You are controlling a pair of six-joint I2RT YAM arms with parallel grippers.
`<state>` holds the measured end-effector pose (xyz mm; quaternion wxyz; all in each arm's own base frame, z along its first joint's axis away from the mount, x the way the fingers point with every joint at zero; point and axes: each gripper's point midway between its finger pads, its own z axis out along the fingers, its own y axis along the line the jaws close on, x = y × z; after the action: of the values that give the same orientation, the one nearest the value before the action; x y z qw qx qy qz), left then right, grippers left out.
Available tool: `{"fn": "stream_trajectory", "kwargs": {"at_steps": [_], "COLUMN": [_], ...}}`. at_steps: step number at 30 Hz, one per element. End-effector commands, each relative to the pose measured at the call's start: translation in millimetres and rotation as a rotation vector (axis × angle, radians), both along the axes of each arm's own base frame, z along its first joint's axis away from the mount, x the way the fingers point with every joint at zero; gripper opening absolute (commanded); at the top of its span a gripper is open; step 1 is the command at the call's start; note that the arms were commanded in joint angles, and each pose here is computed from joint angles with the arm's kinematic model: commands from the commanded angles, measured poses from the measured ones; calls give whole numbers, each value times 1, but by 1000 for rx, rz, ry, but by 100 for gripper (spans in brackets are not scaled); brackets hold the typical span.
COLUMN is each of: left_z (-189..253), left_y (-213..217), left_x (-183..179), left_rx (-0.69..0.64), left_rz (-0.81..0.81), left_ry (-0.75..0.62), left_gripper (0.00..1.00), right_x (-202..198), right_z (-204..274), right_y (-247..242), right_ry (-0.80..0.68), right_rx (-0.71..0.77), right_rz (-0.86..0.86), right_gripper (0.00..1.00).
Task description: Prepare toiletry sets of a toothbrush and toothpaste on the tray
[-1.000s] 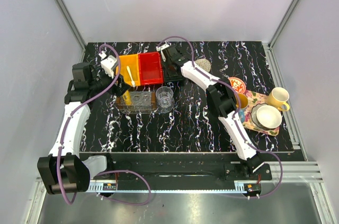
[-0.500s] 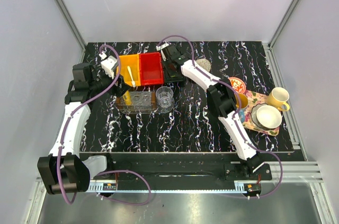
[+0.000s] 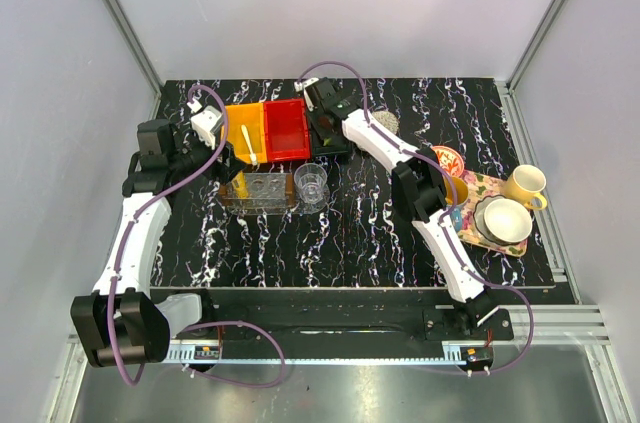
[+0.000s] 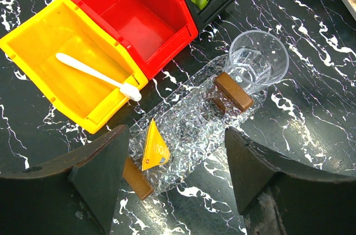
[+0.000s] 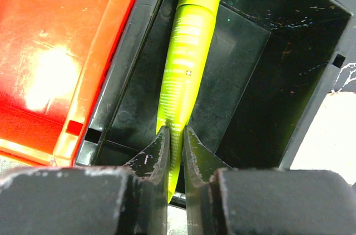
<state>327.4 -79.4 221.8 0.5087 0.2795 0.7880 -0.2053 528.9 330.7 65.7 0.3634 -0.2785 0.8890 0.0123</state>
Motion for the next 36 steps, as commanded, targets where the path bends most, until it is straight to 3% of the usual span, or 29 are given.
{"fn": "stream_trajectory", "kwargs": {"at_steps": [1,21,36], "left_z": [14,31,76], "left_y": [1,0,-18], "left_x": [7,11,23], "left_rx": [18,6,-20], "left_rz": [-7,-5,4], "left_ry": [-77,-102,-184], "left_gripper": [73,73,70], "right_x": [15,3,-43], "right_z": [71,109,188], "right_y": [5,-10,-24], "right_ry": [-139,-174,-184], "right_rx": [51,29,120], "right_rz": [-5,-5,58], "right_gripper": [0,0,0]}}
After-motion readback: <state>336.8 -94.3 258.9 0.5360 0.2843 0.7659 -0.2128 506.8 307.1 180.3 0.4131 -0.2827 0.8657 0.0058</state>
